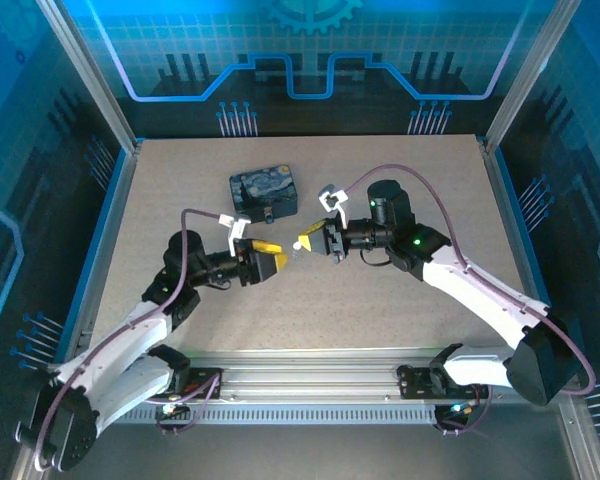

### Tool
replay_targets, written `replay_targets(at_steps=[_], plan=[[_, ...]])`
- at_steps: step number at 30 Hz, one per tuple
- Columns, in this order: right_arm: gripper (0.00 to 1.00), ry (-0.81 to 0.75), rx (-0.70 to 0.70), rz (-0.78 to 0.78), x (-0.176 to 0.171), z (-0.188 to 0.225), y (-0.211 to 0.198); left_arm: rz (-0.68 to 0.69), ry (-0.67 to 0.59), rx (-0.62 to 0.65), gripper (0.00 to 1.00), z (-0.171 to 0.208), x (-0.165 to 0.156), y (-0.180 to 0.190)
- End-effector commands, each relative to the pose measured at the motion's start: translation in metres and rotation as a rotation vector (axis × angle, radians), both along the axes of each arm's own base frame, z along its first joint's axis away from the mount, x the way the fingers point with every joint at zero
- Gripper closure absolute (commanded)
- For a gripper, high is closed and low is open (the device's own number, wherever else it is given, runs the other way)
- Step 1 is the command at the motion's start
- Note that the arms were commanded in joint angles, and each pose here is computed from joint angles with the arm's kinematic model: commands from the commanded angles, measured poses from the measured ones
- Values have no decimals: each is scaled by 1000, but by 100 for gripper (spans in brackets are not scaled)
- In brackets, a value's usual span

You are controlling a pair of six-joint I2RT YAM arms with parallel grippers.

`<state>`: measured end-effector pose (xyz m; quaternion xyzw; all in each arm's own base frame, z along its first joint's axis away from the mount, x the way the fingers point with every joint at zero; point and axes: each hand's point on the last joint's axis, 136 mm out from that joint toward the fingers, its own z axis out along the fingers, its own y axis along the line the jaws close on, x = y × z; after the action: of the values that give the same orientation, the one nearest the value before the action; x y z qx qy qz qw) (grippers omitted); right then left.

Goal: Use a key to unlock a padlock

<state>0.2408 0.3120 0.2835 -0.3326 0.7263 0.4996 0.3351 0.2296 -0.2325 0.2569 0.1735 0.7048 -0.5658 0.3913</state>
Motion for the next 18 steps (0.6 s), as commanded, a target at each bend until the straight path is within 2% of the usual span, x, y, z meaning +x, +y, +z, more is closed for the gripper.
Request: replay_targets(at_steps=[1,7,18], plan=[[100,-6,25,31,-3,5,5,-68,-97,-103,44,26,-6,-8],[100,-1,9,45,-7,1,7,-104,-146,-52,45,24,-11,-25],[100,0,13,56,-7,1,10,-96,-130,-49,60,17,-5,-27]])
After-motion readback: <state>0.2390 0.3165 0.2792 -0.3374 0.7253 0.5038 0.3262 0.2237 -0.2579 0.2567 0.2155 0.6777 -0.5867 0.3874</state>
